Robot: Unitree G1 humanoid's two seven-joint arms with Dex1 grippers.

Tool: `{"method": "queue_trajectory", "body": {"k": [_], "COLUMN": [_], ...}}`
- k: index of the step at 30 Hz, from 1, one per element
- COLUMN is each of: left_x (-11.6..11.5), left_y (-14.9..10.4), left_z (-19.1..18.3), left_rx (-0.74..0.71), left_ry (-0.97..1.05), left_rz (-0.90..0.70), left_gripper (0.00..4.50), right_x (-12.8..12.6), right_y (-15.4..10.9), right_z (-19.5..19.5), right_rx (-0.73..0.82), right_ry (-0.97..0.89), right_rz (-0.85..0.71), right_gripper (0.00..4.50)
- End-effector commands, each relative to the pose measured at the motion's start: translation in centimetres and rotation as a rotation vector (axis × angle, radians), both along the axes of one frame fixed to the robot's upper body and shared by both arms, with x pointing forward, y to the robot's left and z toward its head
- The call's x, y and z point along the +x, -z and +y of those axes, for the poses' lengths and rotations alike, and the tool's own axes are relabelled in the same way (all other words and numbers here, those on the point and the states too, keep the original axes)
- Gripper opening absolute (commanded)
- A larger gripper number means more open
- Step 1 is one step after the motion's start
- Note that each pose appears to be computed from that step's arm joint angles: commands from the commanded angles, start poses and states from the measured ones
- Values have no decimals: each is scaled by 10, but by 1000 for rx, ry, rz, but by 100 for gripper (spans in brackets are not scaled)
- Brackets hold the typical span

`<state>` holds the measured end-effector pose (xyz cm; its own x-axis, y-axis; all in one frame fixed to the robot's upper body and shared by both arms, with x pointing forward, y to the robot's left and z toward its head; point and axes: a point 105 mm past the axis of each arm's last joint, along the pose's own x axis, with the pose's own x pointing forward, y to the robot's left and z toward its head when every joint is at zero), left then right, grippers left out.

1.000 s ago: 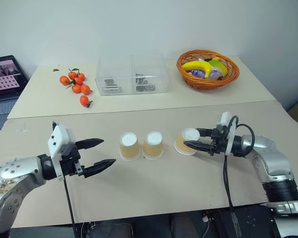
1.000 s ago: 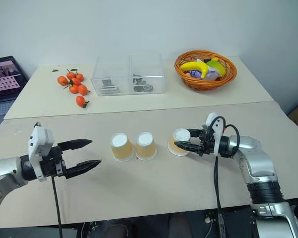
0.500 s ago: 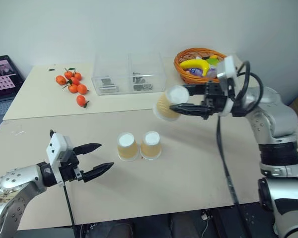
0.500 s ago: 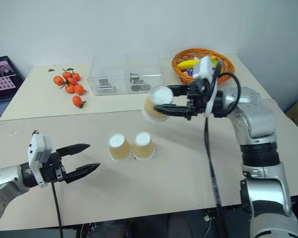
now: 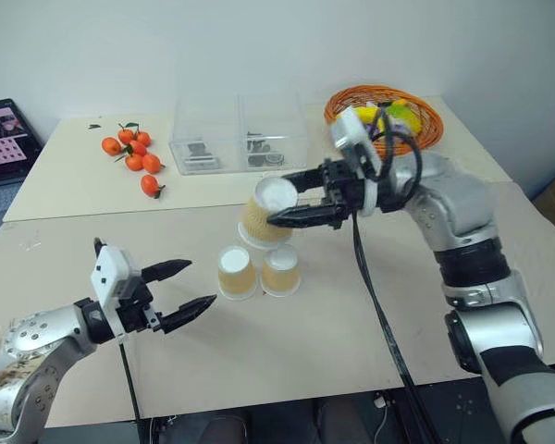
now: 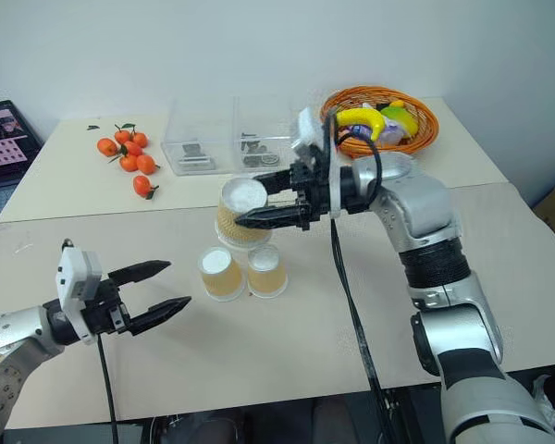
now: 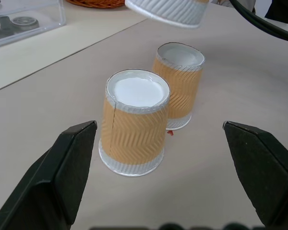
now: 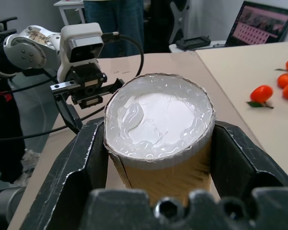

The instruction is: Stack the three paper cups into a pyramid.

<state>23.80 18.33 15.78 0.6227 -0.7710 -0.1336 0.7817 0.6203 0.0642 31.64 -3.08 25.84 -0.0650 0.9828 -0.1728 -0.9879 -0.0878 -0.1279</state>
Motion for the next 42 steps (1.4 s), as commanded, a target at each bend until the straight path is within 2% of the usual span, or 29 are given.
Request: {"method": "queue_trajectory", "body": {"k": [1,5,18,33,34,36,42], "left_x": [2,3,4,3,4,4,7], "left_y": [-6,-6,-6,-7,-7,-6,-8], "left_z": [-2,-4,-6,-7,-7,-8,-8], "left_rx": [-3,-11,-13,-19,-20,-22,-28], "left_ry": [1,2,-13,-25,-25,-20,-14], "left_rz": [-45,-48,-50,-45,-45,-36,-35], "left_gripper": [450,450,450,450,450,450,450], "right_x": [-9,-8,5,5,4,8,4], "right_y": [-9,0,4,18,18,16,8], "right_z": [6,10,29,26,25,23,9], "right_rx": [-23,-54,-61,-92,-91,-90,-64], "right_ry": [-62,-80,-91,-103,-107,-81,-82], "right_rz": [-28,-18,-29,3,2,22,26], "right_gripper": [273,273,273,273,369,414,414]}}
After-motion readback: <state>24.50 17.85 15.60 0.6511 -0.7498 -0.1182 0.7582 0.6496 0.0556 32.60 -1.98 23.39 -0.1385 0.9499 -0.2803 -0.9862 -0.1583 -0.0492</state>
